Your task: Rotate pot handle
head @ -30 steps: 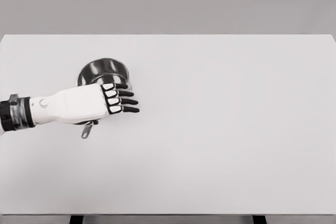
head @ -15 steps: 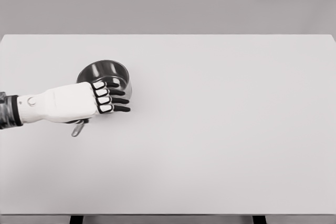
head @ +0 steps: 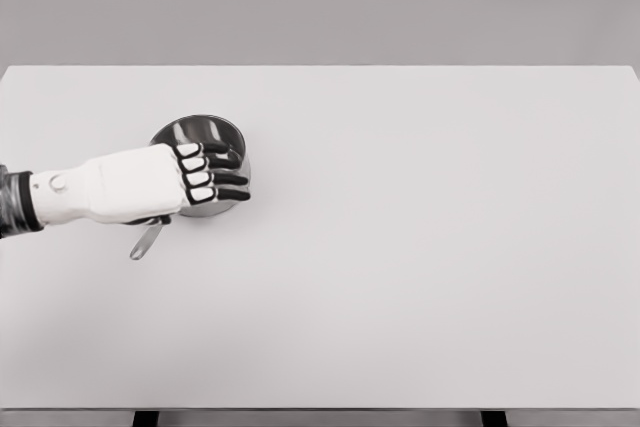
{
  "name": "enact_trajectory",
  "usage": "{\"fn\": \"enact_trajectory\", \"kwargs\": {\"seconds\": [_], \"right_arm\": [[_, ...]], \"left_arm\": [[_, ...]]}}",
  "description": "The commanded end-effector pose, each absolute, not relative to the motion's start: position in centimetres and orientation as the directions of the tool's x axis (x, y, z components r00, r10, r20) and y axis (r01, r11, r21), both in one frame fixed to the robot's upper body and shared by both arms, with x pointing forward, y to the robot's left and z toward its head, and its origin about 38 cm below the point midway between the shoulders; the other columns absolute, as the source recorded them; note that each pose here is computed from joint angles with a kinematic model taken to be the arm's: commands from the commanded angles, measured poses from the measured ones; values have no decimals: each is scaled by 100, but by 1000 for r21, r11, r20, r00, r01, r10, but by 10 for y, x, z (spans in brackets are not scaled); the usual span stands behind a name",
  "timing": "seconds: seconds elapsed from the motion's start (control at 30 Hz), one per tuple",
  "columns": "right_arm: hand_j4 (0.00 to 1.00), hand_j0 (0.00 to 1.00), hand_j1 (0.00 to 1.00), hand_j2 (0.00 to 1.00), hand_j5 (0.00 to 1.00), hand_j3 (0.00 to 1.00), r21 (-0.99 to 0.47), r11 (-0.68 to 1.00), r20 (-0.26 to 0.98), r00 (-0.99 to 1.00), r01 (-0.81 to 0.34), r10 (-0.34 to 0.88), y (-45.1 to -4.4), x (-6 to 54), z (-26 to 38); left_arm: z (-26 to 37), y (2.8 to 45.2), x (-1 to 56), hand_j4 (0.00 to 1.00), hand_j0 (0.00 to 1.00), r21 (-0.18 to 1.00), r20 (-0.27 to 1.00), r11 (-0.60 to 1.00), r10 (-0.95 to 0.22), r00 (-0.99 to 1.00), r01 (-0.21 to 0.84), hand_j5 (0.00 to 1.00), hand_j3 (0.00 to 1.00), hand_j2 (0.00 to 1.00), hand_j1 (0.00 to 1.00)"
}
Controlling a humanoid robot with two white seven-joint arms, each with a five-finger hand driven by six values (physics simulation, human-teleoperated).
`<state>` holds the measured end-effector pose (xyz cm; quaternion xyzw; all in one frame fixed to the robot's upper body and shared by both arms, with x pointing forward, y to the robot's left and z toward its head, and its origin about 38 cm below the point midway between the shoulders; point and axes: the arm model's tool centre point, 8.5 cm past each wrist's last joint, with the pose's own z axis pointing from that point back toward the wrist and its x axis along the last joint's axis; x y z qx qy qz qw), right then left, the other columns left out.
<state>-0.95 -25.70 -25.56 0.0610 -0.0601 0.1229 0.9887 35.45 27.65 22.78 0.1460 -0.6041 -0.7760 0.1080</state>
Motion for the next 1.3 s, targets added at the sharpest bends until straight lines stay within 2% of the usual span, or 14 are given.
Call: {"fn": "enact_trajectory", "kwargs": {"seconds": [0.0, 0.2, 0.43, 1.27], "right_arm": [[100, 100, 100, 100, 100, 100, 105, 962, 134, 962, -251, 237, -257, -9, -256], [100, 100, 100, 100, 100, 100, 105, 962, 135, 962, -252, 237, -257, -9, -256], [100, 100, 100, 100, 100, 100, 105, 962, 134, 962, -251, 237, -257, -9, -256], [100, 100, 100, 100, 100, 100, 105, 962, 135, 962, -252, 237, -257, -9, -256]], "left_arm": [[227, 272, 355, 100, 100, 973, -85, -230, -339, -937, -5, 100, 100, 100, 100], [210, 273, 347, 100, 100, 968, -51, -248, -338, -940, 37, 100, 100, 100, 100], [202, 261, 348, 100, 100, 952, -123, -305, -288, -950, -31, 100, 100, 100, 100], [202, 277, 348, 100, 100, 921, -189, -384, -289, -939, -67, 100, 100, 100, 100]]}}
